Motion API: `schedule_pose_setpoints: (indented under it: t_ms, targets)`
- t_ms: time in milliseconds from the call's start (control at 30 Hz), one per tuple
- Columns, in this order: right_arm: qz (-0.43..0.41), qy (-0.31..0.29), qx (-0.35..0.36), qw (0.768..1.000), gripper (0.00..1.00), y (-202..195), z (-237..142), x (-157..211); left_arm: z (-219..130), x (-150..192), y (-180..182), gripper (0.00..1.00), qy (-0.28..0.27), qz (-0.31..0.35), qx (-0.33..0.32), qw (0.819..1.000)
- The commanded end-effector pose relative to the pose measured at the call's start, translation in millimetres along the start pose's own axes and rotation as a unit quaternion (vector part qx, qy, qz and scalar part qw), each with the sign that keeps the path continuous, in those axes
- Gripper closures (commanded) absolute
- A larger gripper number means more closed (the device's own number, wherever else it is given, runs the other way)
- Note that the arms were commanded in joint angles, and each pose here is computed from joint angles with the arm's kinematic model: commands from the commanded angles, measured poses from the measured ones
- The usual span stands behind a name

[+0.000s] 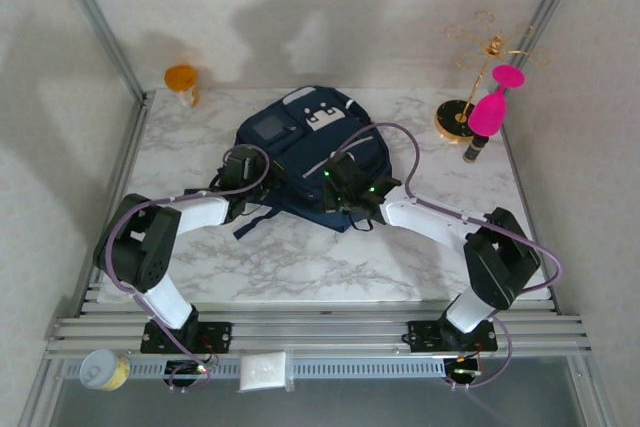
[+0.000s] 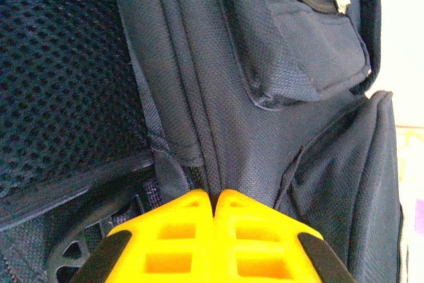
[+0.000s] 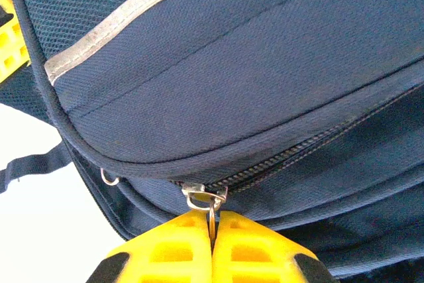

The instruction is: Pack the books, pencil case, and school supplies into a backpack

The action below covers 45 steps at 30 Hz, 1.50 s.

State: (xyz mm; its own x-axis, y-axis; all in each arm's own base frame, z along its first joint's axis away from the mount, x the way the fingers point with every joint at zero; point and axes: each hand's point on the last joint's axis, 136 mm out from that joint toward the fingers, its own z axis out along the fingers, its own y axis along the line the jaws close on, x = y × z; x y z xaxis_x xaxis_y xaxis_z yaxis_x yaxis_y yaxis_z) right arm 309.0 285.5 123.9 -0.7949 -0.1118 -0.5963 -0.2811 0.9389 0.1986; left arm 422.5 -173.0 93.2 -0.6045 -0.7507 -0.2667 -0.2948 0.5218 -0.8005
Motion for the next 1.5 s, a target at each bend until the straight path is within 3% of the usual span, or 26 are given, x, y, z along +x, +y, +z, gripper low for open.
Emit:
schedule_pose_setpoints:
  t_ms: [0, 33, 100, 200, 300, 400, 667, 800, 1033, 1167, 1367, 1467]
  targets:
    - [-0.049, 0.039, 0.039, 0.997, 1.0, -20, -11, 20, -10, -64, 13, 1.0, -0.086, 0.025, -0.034, 0.995]
    - [-0.063, 0.033, 0.017, 0.997, 1.0, -4, -10, 17, -12, -56, 2, 0.97, -0.069, 0.022, -0.015, 0.997]
    - [-0.071, 0.021, -0.015, 0.997, 1.0, 18, -9, 11, -23, -40, -19, 0.75, -0.045, 0.011, 0.026, 0.999]
    - [-0.066, 0.013, -0.042, 0.997, 1.0, 32, -8, 4, -46, -13, -37, 0.62, -0.036, -0.006, 0.044, 0.998]
    - [-0.068, 0.008, -0.043, 0.997, 1.0, 32, -7, 2, -54, 19, -36, 0.58, -0.016, -0.045, 0.035, 0.998]
    - [-0.073, 0.007, -0.041, 0.996, 1.0, 30, -5, 4, -53, 47, -56, 0.55, 0.01, -0.084, 0.08, 0.993]
    - [-0.075, 0.0, -0.042, 0.996, 1.0, 31, -2, 3, -28, 88, -65, 0.55, 0.03, -0.122, 0.054, 0.991]
    - [-0.078, 0.0, -0.037, 0.996, 1.0, 30, 0, 2, -17, 96, -63, 0.62, 0.034, -0.142, 0.036, 0.989]
    - [-0.068, -0.001, -0.024, 0.997, 1.0, 24, 4, 1, -43, 94, -34, 0.55, -0.009, -0.17, 0.015, 0.985]
    - [-0.066, -0.003, -0.034, 0.997, 1.0, 28, 5, 0, -37, 98, -50, 0.54, 0.005, -0.159, 0.031, 0.987]
    - [-0.067, -0.009, -0.039, 0.997, 1.0, 28, 3, 0, -21, 90, -74, 0.65, -0.01, -0.137, 0.038, 0.99]
    - [-0.069, -0.01, -0.029, 0.997, 1.0, 24, 2, 1, -16, 85, -66, 0.76, -0.024, -0.122, 0.014, 0.992]
